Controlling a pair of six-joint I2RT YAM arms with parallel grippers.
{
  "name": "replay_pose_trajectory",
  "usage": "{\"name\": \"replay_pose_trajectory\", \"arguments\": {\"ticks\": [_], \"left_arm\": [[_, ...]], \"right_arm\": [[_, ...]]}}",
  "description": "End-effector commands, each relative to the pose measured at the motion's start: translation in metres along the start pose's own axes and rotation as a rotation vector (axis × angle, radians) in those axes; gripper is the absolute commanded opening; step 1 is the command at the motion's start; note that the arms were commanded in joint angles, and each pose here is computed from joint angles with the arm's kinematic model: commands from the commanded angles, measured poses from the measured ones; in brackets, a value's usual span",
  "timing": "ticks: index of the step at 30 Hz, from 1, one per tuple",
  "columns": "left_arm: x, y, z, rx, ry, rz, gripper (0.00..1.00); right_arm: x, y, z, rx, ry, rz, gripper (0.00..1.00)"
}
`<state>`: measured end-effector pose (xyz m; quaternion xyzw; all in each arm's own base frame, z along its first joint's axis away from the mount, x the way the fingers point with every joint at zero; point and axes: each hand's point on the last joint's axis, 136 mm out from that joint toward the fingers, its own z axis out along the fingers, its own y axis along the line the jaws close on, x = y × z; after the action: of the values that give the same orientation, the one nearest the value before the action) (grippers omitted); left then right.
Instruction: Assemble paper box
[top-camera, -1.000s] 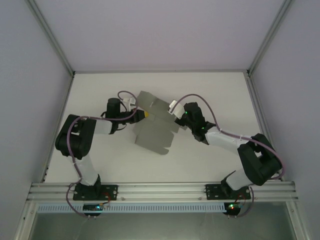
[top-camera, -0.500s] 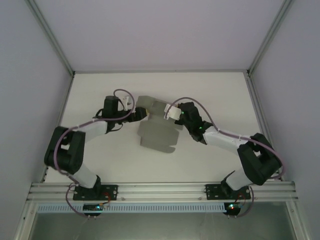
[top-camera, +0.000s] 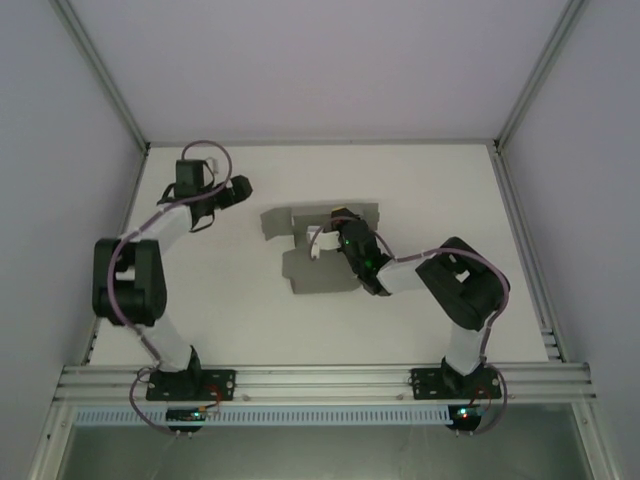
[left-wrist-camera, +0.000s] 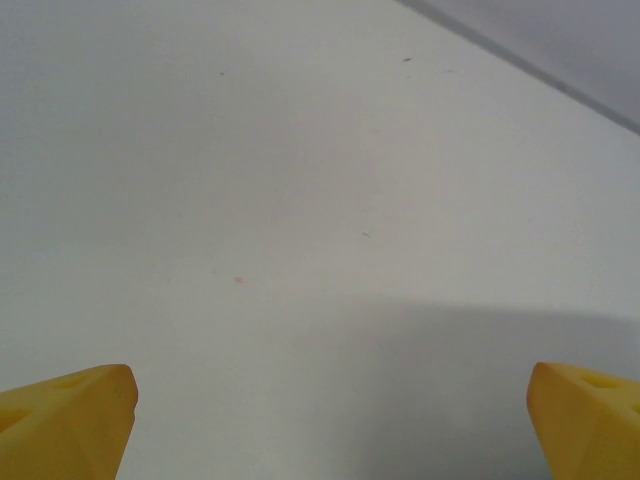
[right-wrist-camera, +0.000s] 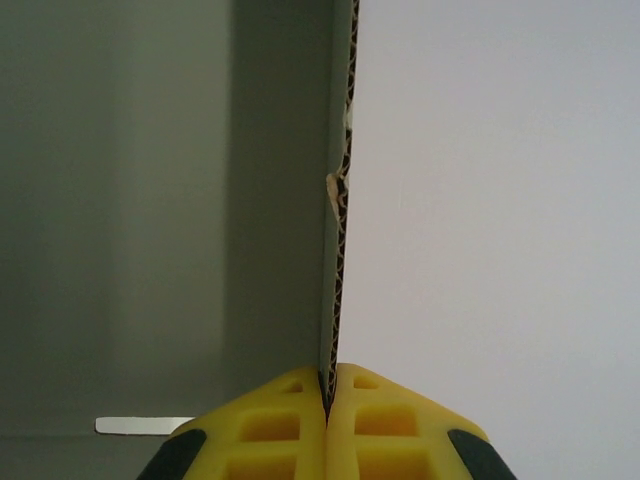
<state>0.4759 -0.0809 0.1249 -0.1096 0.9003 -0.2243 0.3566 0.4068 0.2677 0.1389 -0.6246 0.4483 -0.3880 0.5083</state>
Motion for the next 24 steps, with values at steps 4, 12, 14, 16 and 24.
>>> {"name": "replay_pose_trajectory", "arguments": {"ticks": [4, 12, 14, 16, 24], "left_arm": [[0.038, -0.039, 0.035, 0.157, 0.153, 0.145, 0.93], [0.100, -0.071, 0.029, 0.317, 0.207, 0.270, 0.67], [0.111, -0.077, 0.026, 0.335, 0.199, 0.306, 0.63], [0.120, -0.082, 0.024, 0.350, 0.190, 0.329, 0.61], [0.134, -0.104, 0.019, 0.419, 0.056, 0.438, 0.59]], "right_arm": [[0.000, -0.008, -0.003, 0.043, 0.006, -0.005, 0.00], [0.009, 0.004, -0.008, 0.023, 0.061, 0.006, 0.00], [0.009, 0.006, -0.010, 0.016, 0.069, 0.014, 0.00], [0.008, 0.009, -0.012, 0.012, 0.072, 0.012, 0.00], [0.001, 0.015, -0.021, 0.011, 0.074, -0.011, 0.00]]}}
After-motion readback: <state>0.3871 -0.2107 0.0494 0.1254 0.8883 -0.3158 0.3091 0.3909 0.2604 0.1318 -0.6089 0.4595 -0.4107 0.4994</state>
